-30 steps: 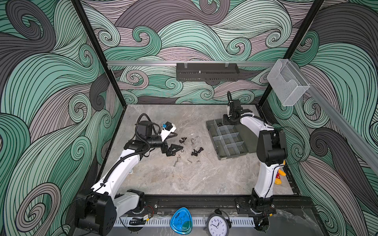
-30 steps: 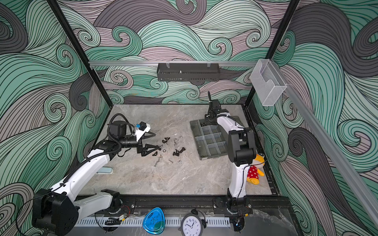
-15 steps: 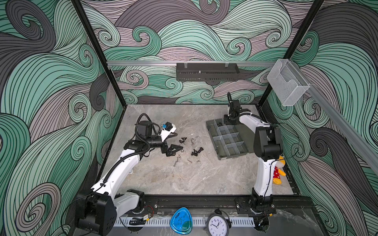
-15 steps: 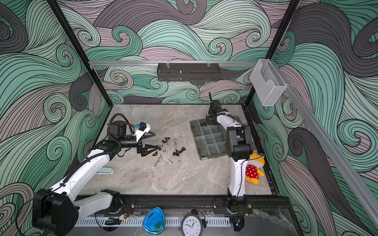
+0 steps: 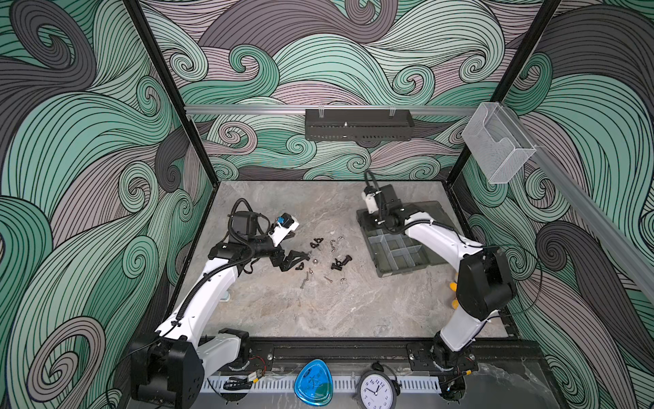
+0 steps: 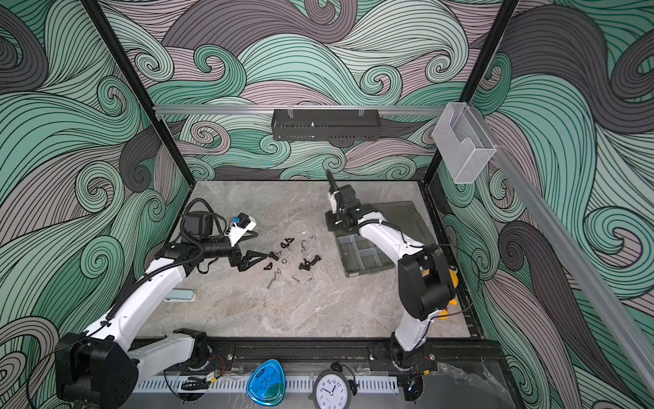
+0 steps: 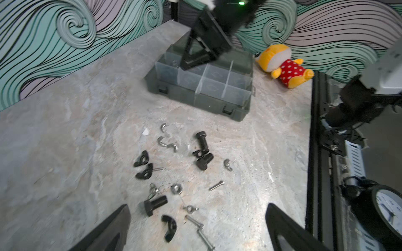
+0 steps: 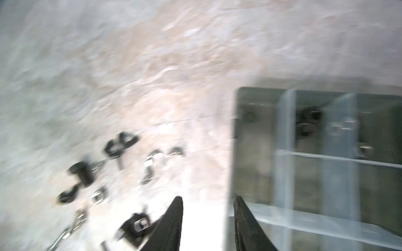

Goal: Sort the screws and nuts into containers
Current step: Pick up the nut from the center of the table.

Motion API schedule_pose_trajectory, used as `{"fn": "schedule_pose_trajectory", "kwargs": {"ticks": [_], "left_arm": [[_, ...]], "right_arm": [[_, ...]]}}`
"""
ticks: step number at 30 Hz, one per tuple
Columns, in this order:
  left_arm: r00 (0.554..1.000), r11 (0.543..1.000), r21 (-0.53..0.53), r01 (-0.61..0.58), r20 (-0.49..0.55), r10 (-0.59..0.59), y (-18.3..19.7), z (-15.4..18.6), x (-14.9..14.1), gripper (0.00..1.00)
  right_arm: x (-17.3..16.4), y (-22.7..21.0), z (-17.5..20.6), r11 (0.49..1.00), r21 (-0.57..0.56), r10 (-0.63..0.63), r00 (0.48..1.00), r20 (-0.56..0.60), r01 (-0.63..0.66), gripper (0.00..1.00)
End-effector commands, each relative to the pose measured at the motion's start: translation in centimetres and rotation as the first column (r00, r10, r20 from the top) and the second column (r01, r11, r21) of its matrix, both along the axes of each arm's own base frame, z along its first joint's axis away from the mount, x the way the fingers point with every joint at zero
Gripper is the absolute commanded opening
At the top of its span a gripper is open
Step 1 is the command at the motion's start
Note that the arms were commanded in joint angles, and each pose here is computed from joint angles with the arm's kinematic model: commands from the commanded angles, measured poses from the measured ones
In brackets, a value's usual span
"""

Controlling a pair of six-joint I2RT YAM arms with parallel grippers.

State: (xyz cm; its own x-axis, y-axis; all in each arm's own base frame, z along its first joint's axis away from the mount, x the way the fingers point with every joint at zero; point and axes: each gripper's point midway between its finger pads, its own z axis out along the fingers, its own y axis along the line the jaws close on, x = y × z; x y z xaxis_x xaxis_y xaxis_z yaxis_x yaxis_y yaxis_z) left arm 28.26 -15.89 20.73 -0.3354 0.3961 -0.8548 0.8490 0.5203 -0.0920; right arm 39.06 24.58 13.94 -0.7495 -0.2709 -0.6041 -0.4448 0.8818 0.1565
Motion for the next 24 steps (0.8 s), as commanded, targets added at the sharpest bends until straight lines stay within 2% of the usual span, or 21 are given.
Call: {"fn": "schedule_pose_trajectory", "kwargs": {"ticks": [1,3,9,15,24], "left_arm": [[0.995,0.994,0.061,-0.089,-0.033,0.092,1.8,-0.1,1.2,0.99],[0.995,0.995,0.056,-0.087,-0.035,0.090,1.7,-0.1,1.1,0.99],[0.994,0.993,0.060,-0.105,-0.033,0.107,1.9,-0.1,1.4,0.99],[0.992,0.991,0.060,-0.118,-0.031,0.120,2.1,0.0,1.6,0.99],[0.990,0.989,0.049,-0.138,-0.025,0.139,2.3,0.3,1.9,0.99]], "right_arm": [[-4.6,4.1,-2.4,0.993,0.049,0.112,0.990,-0.086,-0.108,0.43],[-6.8,6.2,-3.5,0.985,0.052,0.169,0.979,-0.115,-0.164,0.45],[-9.9,10.6,-6.5,0.964,0.049,0.266,0.953,-0.148,-0.262,0.47],[-10.8,12.9,-8.3,0.951,0.016,0.308,0.935,-0.178,-0.310,0.48],[-10.3,13.4,-11.1,0.946,-0.085,0.289,0.932,-0.218,-0.313,0.47]]}}
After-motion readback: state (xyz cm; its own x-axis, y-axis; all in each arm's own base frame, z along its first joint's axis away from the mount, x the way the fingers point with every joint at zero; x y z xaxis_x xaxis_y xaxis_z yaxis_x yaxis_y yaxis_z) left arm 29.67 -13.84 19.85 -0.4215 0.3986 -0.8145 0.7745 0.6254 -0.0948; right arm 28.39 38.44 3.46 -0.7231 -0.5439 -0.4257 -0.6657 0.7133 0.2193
